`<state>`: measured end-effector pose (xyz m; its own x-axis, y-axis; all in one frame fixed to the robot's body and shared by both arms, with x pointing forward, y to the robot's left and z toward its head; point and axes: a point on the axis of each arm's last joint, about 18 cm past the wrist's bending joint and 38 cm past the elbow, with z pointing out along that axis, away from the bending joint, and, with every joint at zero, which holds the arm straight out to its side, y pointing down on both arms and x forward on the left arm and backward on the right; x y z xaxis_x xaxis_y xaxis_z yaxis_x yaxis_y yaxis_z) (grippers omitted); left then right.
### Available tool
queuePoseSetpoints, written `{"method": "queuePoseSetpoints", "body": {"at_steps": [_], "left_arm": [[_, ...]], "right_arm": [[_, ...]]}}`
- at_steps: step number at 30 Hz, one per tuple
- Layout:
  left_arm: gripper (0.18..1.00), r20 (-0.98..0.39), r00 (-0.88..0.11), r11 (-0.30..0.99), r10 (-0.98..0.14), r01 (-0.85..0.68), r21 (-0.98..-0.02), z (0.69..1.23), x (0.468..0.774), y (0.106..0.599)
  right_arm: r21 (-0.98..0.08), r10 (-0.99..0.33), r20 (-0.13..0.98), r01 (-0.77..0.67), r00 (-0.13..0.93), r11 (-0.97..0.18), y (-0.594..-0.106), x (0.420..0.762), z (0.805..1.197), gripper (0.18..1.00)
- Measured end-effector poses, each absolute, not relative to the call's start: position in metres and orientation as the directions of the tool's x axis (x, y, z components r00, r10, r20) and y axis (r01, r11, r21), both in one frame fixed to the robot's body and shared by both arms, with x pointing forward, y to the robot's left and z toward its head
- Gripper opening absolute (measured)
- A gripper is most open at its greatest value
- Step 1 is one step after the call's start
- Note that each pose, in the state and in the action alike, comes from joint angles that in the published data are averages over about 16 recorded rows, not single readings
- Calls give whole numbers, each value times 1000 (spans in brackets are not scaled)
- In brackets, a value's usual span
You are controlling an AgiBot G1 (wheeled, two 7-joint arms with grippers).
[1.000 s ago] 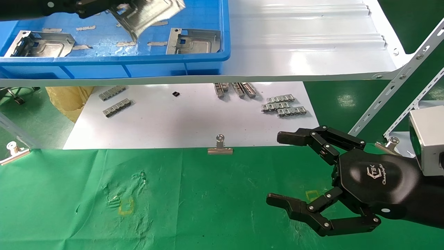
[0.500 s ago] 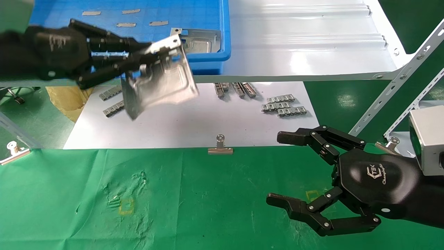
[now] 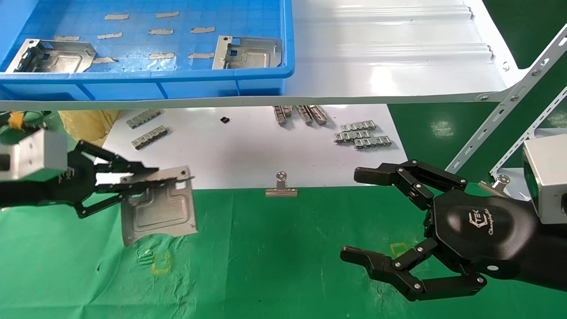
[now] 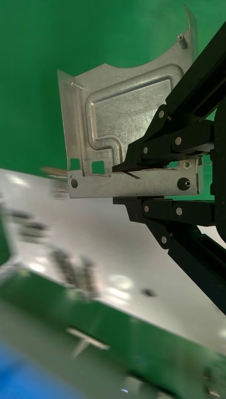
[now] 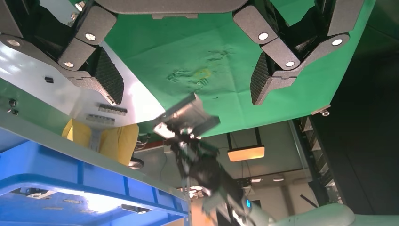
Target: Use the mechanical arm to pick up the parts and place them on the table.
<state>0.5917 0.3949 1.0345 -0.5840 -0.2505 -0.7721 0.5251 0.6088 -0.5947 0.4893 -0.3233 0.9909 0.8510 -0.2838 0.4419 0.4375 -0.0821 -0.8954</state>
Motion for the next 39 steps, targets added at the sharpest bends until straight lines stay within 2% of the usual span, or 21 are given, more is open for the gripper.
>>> {"method": "queuePoseSetpoints", "body": {"at_steps": [13,27,33,39], "left_arm": [[271,-771,-616,695,-162,483,-532,961,617,407],[286,-793,-605,740,-70,501,-448,936,628,405],[326,-787,-610,724,-93,501,-474,941,628,402],[400,-741,-645,673,-185,467,-574,944,625,400]], "right_arm": [[-895,-284,442,438,851,-82,-323,489,991,1001],[-895,-284,442,438,851,-82,-323,489,991,1001],[-895,-284,442,438,851,-82,-323,489,991,1001],[-895,-284,442,438,851,-82,-323,489,991,1001]]}}
